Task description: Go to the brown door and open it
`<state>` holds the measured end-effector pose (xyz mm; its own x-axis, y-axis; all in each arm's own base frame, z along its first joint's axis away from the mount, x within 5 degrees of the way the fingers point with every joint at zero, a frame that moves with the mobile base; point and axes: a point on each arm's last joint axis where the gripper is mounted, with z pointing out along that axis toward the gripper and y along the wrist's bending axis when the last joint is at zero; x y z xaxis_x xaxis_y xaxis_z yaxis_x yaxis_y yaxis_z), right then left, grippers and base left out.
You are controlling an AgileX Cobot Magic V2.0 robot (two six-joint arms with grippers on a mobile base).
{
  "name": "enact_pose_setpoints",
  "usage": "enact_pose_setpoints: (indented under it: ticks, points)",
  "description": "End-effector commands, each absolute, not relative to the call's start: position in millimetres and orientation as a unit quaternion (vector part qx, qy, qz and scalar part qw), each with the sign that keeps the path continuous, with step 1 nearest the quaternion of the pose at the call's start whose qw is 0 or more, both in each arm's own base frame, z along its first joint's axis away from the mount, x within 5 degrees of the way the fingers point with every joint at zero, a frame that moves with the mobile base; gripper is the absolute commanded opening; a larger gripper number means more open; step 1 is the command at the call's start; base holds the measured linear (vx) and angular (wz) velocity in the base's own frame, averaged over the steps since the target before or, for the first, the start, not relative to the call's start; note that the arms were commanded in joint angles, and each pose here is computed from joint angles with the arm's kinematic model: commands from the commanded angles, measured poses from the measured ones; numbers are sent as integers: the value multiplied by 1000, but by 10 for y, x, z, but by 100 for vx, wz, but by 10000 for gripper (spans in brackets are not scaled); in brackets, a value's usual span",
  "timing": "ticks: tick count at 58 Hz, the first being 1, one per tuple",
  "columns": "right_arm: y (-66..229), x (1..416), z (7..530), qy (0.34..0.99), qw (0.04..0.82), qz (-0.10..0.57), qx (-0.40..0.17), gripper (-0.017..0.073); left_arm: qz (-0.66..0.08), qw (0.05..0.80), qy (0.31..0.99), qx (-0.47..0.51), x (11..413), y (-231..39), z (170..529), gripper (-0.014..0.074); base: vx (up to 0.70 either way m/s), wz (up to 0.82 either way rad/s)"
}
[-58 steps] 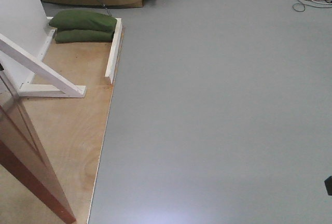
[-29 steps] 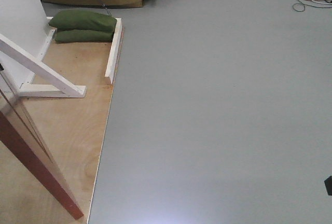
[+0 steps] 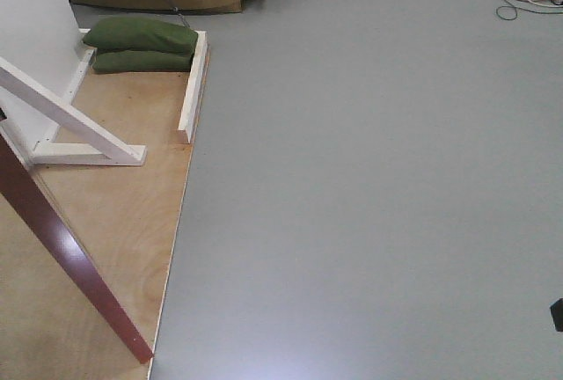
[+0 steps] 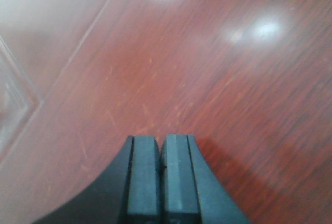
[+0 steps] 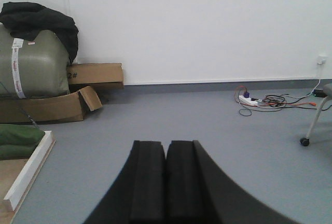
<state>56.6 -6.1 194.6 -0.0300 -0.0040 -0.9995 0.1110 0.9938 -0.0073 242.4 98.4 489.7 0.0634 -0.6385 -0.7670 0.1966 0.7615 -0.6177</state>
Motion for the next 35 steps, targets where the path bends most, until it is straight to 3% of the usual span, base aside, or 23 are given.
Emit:
enact_pose_setpoints:
  ticks: [1, 24, 35]
  points:
    - [-68, 557, 2007, 686, 725, -51, 35, 0, -331, 711, 602, -149, 2384, 828, 5039, -3, 0, 0]
    - [-68, 557, 2007, 686, 725, -51, 35, 0, -361, 681, 622, -141, 2679, 711, 4907, -3, 0, 0]
    - [-68, 557, 2007, 686, 725, -51, 35, 0, -328, 689, 641, -81, 2854, 614, 5092, -3, 0, 0]
